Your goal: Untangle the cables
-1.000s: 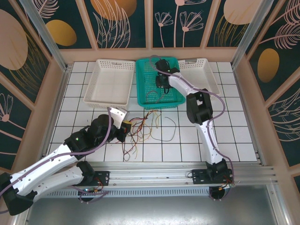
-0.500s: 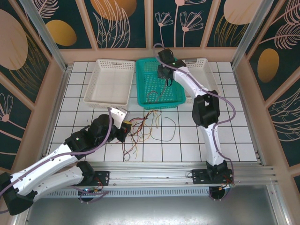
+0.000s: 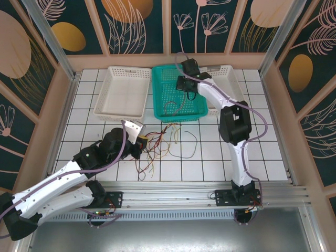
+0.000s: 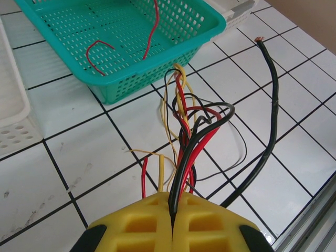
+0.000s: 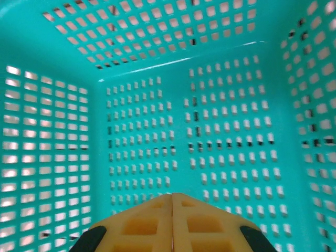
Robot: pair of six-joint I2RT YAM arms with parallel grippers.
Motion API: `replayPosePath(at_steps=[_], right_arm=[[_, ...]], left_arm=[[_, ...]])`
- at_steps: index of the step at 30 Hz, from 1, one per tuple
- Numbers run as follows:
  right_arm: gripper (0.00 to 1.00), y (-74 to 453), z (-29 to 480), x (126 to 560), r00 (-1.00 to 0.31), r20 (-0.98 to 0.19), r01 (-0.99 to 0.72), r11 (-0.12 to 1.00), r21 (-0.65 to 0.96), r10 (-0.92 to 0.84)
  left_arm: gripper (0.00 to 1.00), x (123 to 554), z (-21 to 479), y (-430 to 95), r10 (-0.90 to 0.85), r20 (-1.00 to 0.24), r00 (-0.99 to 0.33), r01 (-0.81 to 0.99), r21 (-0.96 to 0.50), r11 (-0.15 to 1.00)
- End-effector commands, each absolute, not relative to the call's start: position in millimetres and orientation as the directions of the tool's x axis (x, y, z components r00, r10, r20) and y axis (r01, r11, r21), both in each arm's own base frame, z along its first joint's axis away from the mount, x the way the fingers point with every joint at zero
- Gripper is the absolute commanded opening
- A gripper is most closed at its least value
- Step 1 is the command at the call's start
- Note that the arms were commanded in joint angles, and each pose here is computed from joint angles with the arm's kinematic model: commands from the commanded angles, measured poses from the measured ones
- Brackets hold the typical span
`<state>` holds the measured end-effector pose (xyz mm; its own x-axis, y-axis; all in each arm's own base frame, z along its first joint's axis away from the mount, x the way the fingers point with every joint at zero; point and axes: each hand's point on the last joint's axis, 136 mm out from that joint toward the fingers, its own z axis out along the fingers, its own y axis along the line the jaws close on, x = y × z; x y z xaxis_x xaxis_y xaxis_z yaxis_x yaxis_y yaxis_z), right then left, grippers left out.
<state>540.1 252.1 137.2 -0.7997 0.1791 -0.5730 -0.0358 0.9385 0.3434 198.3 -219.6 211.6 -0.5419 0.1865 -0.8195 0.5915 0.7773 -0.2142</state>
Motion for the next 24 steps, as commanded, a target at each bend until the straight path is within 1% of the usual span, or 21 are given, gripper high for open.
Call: replayPosePath(at_steps=[1, 4, 8, 10, 12, 14, 17, 20, 24], right_arm=[[0.0, 260, 160, 565, -0.782, -0.568, -0.069, 0.869, 0.49, 0.258], [0.0, 248, 157, 584, -0.747, -0.621, -0.037, 0.919, 0.393, 0.236], [0.0, 231, 170, 603, -0.672, -0.707, 0.016, 0.959, 0.284, 0.22], [0.0, 233, 173, 608, -0.638, -0.752, 0.014, 0.979, 0.203, 0.165], [0.0, 239, 168, 609, -0.627, -0.772, 0.003, 0.992, 0.124, 0.099], [0.0, 243, 154, 608, -0.636, -0.77, 0.005, 0.999, 0.046, 0.039], [0.0, 245, 125, 601, -0.673, -0.74, 0.006, 1.0, -0.002, 0.003], [0.0, 246, 97, 593, -0.706, -0.708, -0.001, 1.0, -0.025, -0.018], [0.0, 251, 60, 582, -0.766, -0.642, -0.029, 0.999, -0.017, -0.033]], left_arm=[[0.0, 202, 214, -221, 0.186, -0.834, -0.52, 0.597, -0.199, 0.777], [0.0, 203, 213, -221, 0.189, -0.832, -0.521, 0.597, -0.198, 0.777], [0.0, 203, 212, -221, 0.191, -0.831, -0.522, 0.595, -0.195, 0.78], [0.0, 203, 212, -221, 0.191, -0.831, -0.523, 0.594, -0.195, 0.781], [0.0, 203, 212, -221, 0.192, -0.831, -0.522, 0.594, -0.194, 0.781], [0.0, 203, 212, -221, 0.19, -0.831, -0.523, 0.593, -0.195, 0.782], [0.0, 203, 212, -220, 0.19, -0.83, -0.524, 0.592, -0.195, 0.782], [0.0, 203, 211, -221, 0.195, -0.828, -0.525, 0.595, -0.194, 0.78], [0.0, 204, 209, -222, 0.198, -0.825, -0.529, 0.594, -0.193, 0.781]])
